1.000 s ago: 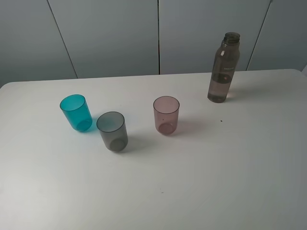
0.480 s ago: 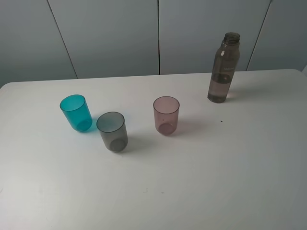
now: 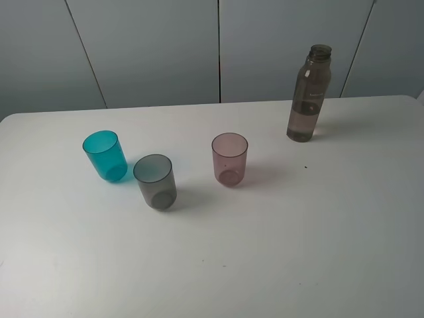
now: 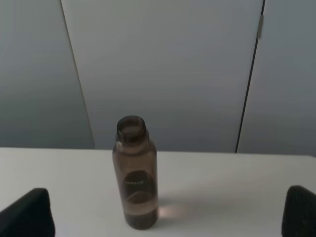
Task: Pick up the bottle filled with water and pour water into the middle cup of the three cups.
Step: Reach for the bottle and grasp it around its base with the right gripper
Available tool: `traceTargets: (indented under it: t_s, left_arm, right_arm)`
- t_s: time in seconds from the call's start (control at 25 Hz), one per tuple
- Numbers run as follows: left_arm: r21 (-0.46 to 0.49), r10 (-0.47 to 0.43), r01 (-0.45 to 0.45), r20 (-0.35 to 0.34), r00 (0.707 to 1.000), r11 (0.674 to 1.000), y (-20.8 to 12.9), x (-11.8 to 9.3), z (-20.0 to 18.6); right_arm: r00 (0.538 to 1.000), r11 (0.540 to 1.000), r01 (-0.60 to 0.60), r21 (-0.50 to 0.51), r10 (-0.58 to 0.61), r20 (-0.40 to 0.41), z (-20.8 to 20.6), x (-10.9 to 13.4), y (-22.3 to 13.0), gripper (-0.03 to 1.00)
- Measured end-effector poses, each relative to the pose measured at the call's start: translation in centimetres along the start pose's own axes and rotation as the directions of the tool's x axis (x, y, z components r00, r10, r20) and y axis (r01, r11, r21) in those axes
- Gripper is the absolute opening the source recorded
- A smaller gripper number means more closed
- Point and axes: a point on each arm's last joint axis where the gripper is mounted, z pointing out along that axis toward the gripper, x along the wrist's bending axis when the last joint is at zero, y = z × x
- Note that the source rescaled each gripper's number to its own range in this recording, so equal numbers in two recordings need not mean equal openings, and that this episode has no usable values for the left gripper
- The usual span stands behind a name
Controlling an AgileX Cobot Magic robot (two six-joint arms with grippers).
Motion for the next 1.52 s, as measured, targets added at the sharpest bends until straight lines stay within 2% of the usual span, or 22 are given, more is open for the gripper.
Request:
traceTargets:
  t_s: [0.12, 0.4, 0.56, 0.72, 0.96, 1.2, 1.36, 1.52]
  left_arm:
    - [0.000, 0.000, 0.000, 0.000, 1.000, 1.000, 0.0, 0.0, 0.0]
    - [0.000, 0.000, 0.000, 0.000, 1.000, 1.000, 0.0, 0.0, 0.0]
    - [0.000, 0.000, 0.000, 0.000, 1.000, 1.000, 0.0, 0.0, 0.0]
    - [0.000, 0.000, 0.000, 0.000, 1.000, 1.000, 0.0, 0.0, 0.0]
    - [0.000, 0.000, 0.000, 0.000, 1.000, 1.000, 0.0, 0.0, 0.0]
    - [0.000, 0.000, 0.000, 0.000, 1.000, 1.000, 0.0, 0.0, 0.0]
    - [0.000, 0.000, 0.000, 0.000, 1.000, 1.000, 0.0, 0.0, 0.0]
    - [0.000, 0.000, 0.000, 0.000, 1.000, 1.000, 0.0, 0.0, 0.0]
  right_arm:
    - [0.999, 0.998, 0.038, 0.040, -0.038, 0.000, 3.3, 0.0, 0.1, 1.00]
    - [0.998, 0.969, 0.057, 0.239, -0.051, -0.029, 10.3, 0.0, -2.1, 1.00]
    - [0.998, 0.957, 0.045, 0.287, -0.031, -0.055, 13.6, 0.5, -3.6, 1.00]
    - [0.996, 0.940, 0.065, 0.335, -0.041, -0.078, 16.0, 1.3, -6.6, 1.00]
    - [0.998, 0.950, 0.047, 0.309, -0.029, -0.063, 18.4, 1.9, -12.3, 1.00]
    - [0.998, 0.935, 0.051, 0.351, -0.036, -0.050, 20.9, 1.9, -16.0, 1.00]
    - [0.993, 0.930, 0.106, 0.353, -0.083, -0.079, 22.5, 2.1, -17.8, 1.00]
    - [0.988, 0.947, 0.125, 0.296, -0.093, -0.120, 23.9, 2.5, -19.0, 1.00]
